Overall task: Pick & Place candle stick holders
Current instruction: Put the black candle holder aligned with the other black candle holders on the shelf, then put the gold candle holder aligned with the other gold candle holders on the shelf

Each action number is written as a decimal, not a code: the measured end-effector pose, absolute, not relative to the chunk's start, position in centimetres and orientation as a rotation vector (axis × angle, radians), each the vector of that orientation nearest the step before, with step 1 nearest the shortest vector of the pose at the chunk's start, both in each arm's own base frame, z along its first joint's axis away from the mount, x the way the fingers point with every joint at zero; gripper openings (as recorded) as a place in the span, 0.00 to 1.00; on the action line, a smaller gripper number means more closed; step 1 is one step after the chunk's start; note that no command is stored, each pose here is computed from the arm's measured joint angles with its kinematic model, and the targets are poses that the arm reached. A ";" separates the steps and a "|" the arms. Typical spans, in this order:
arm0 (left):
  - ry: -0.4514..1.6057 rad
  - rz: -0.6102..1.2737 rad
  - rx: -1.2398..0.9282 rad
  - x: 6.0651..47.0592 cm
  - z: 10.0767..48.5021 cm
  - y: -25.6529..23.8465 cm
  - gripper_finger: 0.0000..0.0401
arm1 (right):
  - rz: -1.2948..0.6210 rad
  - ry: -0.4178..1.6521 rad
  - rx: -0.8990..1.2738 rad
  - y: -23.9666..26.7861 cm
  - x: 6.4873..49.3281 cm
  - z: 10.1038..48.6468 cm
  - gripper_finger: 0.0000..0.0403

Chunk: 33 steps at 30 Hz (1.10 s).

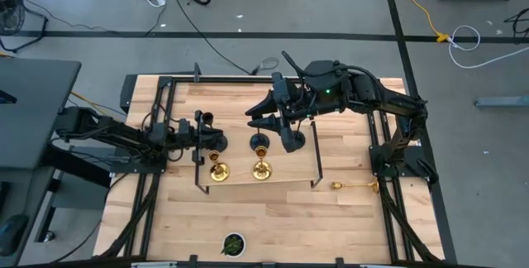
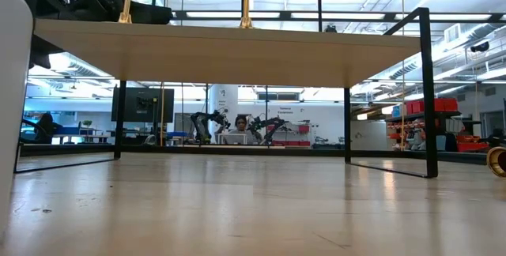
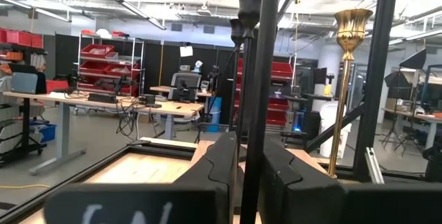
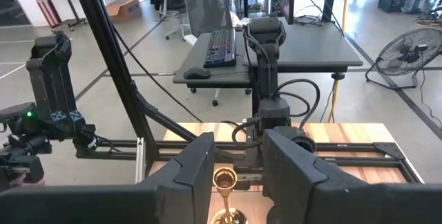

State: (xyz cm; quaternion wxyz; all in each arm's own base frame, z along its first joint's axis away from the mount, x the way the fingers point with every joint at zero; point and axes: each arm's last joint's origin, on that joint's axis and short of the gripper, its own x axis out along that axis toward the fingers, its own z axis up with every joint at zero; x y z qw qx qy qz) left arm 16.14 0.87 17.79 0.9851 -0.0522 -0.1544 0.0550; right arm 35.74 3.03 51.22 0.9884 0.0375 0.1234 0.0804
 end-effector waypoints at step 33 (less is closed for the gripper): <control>-0.367 0.113 -0.040 15.4 18.8 0.8 0.54 | 0.078 0.270 0.075 2.9 35.7 51.0 0.31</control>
